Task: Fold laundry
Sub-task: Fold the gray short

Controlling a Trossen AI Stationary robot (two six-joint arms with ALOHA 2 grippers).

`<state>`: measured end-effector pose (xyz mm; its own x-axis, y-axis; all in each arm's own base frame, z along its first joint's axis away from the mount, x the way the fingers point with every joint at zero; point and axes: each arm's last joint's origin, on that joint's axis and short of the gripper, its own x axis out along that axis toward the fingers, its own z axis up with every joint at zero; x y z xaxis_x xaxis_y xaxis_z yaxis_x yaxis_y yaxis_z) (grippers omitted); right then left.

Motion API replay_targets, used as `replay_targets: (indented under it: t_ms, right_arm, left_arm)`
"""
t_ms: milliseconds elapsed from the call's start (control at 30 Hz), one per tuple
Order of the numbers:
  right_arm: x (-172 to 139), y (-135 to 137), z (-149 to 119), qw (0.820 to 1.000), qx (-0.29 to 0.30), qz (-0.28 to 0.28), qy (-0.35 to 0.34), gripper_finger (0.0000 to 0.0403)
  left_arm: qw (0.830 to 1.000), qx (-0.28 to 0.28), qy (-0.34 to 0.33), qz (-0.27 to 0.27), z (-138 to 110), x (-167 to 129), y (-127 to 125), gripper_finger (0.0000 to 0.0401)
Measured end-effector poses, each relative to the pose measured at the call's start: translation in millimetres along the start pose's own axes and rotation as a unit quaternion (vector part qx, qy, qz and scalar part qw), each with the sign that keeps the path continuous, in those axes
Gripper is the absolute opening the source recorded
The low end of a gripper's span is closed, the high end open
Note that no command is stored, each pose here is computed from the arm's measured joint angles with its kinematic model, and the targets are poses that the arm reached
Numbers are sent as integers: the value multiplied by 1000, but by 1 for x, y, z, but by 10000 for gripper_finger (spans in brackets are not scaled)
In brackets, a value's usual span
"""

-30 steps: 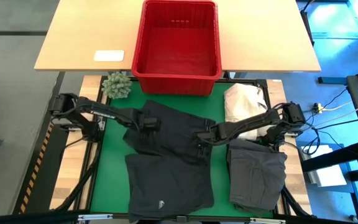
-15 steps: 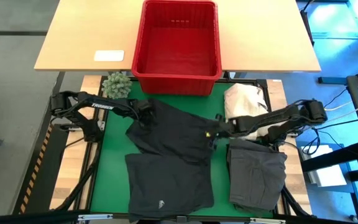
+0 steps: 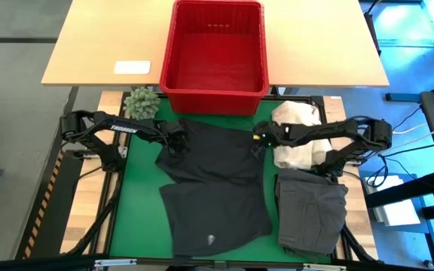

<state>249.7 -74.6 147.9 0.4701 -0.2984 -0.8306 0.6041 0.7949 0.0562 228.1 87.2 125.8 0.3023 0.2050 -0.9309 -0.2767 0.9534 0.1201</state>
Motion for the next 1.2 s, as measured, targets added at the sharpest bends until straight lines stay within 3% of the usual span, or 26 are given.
replay_targets:
  t_ms: [167, 367, 567, 900, 1200]
  right_arm:
    - [-2, -2, 6, 1000, -9, 22, -19, 0]
    - [-19, -1, 13, 997, -6, 57, -50, 0]
    - [-48, 4, 18, 990, -11, 100, -94, 0]
    - [-92, 61, 3, 959, -111, 174, -193, 0]
    - [-115, 98, -13, 923, -185, 210, -264, 0]
  left_arm:
    - [1000, 5, -4, 4, -1, -16, -2, 85]
    - [996, 15, -76, 35, 2, -62, -5, 85]
    - [992, 37, -117, 4, -10, -97, -27, 85]
    - [979, 115, -142, -95, -28, -119, -95, 85]
    - [966, 143, -178, -117, -30, -126, -113, 85]
